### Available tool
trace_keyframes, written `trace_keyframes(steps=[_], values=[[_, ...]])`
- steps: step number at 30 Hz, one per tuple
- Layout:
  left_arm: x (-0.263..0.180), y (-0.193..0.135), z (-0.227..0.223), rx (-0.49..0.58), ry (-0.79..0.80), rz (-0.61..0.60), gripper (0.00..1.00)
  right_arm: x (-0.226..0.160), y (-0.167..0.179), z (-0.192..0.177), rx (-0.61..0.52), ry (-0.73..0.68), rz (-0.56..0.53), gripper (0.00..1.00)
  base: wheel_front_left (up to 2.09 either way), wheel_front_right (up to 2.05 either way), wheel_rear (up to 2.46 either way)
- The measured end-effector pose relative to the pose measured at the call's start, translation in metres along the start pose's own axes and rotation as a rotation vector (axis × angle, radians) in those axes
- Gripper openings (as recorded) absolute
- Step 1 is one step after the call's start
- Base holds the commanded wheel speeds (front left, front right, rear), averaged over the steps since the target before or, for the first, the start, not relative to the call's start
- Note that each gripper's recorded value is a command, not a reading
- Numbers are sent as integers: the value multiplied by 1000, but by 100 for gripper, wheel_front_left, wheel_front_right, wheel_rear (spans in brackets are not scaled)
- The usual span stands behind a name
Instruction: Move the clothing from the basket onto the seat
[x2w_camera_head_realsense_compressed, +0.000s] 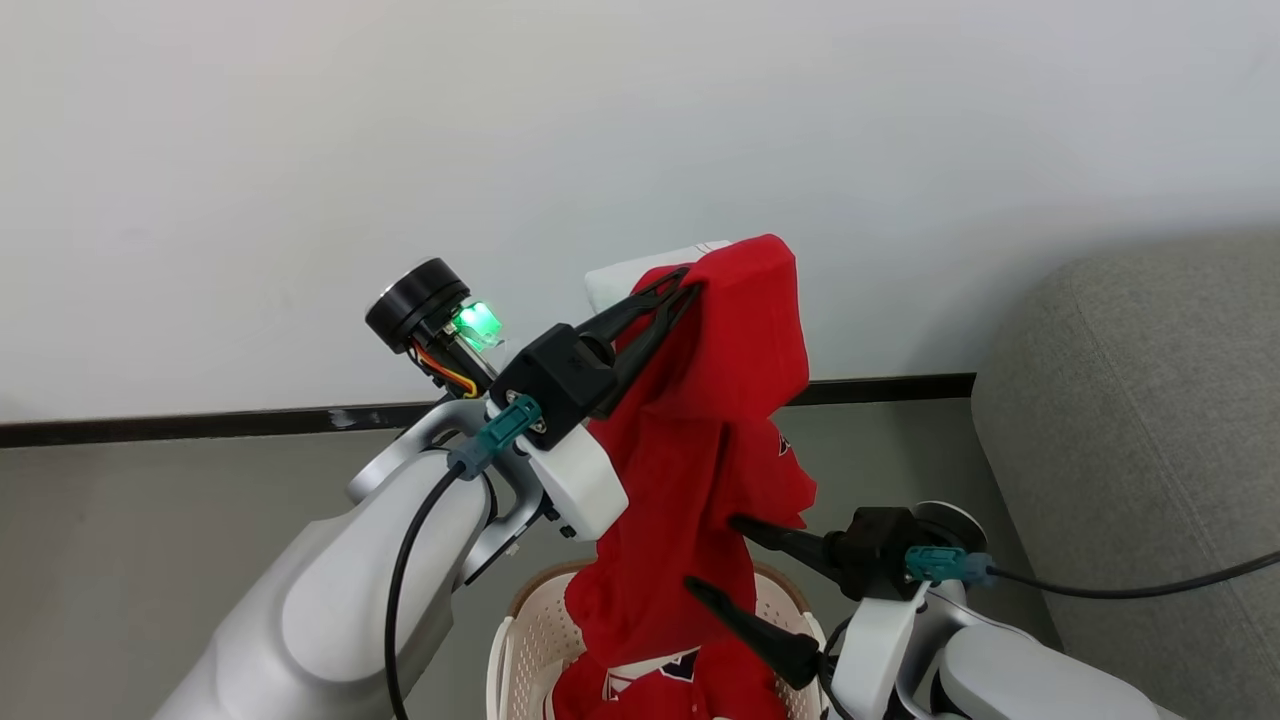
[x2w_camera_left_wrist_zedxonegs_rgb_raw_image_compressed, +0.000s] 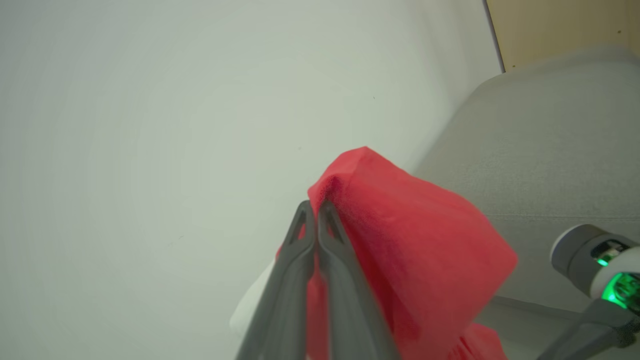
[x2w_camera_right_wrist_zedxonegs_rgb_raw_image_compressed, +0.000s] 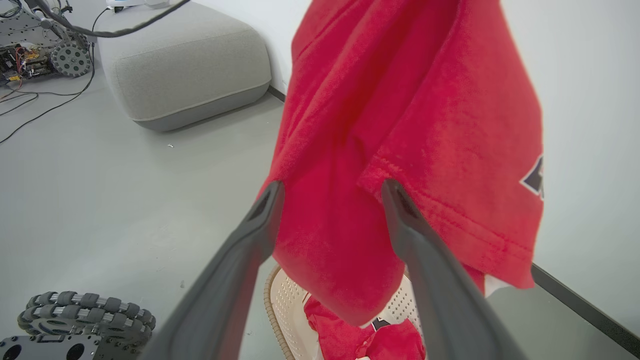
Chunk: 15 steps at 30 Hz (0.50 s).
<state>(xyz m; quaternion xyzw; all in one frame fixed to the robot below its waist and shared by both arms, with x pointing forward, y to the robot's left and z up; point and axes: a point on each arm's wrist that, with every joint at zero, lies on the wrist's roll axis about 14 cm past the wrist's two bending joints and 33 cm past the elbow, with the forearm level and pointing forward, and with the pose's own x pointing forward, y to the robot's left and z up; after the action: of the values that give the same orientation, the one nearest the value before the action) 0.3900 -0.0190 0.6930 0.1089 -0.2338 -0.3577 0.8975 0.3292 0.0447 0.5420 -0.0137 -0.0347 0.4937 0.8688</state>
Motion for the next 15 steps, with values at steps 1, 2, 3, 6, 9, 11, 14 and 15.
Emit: trace_keyframes(steps=[1,2,3,6,9,11,14,15], values=[[-1,0,1,-2,5,0,0,0,2,1,1,-1,4,100,0,0,0],[-1,0,1,1,7,1,0,0,4,2,5,-3,10,100,0,0,0],[-2,-1,2,4,8,1,0,0,5,2,8,-4,14,100,0,0,0],[-3,0,4,4,17,3,0,0,15,5,21,-11,42,100,0,0,0],[-4,-2,5,8,21,-1,0,0,16,6,18,-10,43,100,0,0,0],[-4,-5,6,7,20,-7,0,0,15,5,24,-6,37,100,0,0,0],[-3,-8,6,-2,27,-14,0,-1,11,-1,23,12,25,100,0,0,0],[-3,-9,7,-1,26,-17,0,-1,10,-2,25,15,23,100,0,0,0]])
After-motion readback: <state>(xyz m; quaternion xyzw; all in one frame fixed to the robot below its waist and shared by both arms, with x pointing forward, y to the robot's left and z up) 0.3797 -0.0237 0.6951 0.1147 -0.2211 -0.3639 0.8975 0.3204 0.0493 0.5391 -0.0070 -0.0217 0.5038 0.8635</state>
